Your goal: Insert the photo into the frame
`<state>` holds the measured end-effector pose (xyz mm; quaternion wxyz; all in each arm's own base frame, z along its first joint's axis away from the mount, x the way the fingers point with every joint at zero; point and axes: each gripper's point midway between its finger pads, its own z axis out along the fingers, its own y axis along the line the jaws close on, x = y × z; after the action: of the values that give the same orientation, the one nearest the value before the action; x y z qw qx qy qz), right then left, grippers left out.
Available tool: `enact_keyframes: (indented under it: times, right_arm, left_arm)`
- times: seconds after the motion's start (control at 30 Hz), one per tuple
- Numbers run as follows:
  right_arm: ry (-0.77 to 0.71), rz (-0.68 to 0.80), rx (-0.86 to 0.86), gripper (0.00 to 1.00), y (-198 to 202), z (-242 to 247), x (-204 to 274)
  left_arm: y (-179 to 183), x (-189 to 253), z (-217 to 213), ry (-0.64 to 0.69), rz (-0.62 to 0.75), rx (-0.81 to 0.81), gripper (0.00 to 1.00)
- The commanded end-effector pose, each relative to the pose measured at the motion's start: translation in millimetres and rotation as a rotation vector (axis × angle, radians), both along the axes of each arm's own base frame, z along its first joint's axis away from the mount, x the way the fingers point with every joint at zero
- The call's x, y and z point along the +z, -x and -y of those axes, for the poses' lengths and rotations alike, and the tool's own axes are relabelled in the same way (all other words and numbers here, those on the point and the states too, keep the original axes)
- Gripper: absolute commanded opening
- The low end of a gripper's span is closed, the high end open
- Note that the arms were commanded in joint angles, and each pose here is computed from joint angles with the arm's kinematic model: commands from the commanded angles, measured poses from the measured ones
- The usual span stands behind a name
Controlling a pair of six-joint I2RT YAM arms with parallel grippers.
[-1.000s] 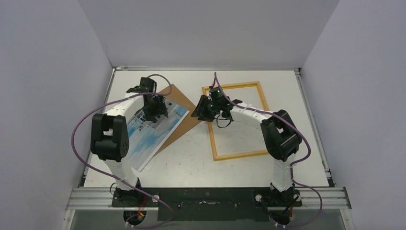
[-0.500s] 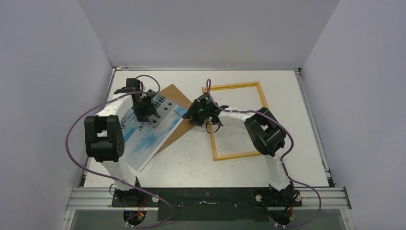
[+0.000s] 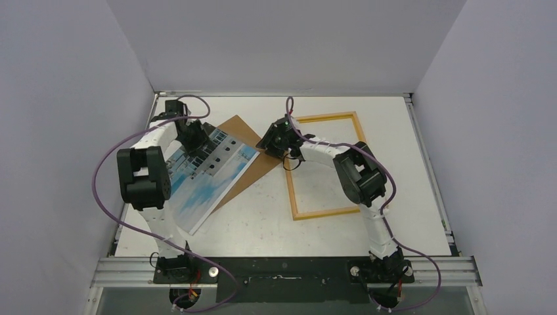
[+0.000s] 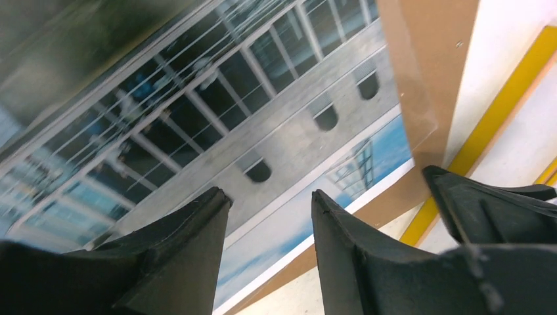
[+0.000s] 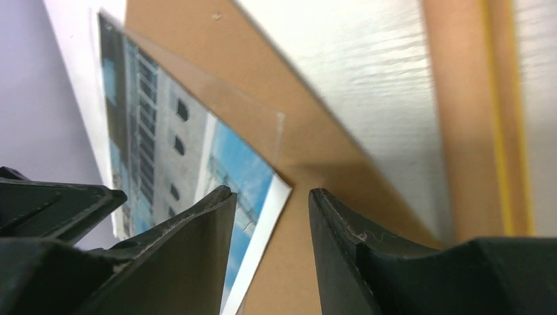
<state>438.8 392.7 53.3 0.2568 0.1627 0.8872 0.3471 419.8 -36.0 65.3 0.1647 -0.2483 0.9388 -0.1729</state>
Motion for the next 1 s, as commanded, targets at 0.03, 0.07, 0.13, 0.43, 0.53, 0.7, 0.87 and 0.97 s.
enact_keyframes:
  times: [0.03, 0.07, 0.13, 0.43, 0.53, 0.7, 0.87, 0.97]
  right_arm:
    - [0.029, 0.011, -0.027, 0.45, -16.8, 8.1, -8.5]
    - [0.024, 0.005, -0.029, 0.45, -17.3, 8.1, -10.6]
    - [0.008, 0.005, -0.031, 0.46, -19.9, 6.5, -12.1]
    - [-0.007, -0.037, -0.046, 0.46, -17.9, 5.4, -20.6]
    - [-0.003, -0.045, -0.046, 0.46, -16.2, 7.3, -22.6]
    - [-0.015, -0.056, -0.033, 0.50, -13.3, 7.6, -27.8]
    - [-0.011, -0.078, -0.031, 0.50, -11.3, 12.3, -33.2]
    - [-0.011, -0.088, -0.026, 0.51, -8.7, 13.6, -36.4]
  left_arm:
    - [-51.8, 12.8, 10.3, 0.082, 0.135, 0.018, 0.48]
    - [-58.8, 15.1, 8.1, 0.078, 0.152, 0.019, 0.48]
    - [-70.1, 18.0, 3.1, 0.066, 0.181, 0.016, 0.49]
    - [-109.5, 34.1, -51.4, -0.091, 0.303, -0.030, 0.69]
    - [-117.4, 29.4, -73.2, -0.169, 0.308, -0.054, 0.73]
    - [-130.7, 16.2, -89.3, -0.236, 0.297, -0.149, 0.76]
    - [-142.2, 4.0, -101.2, -0.253, 0.270, -0.198, 0.78]
    - [-148.2, -1.5, -105.0, -0.240, 0.261, -0.211, 0.78]
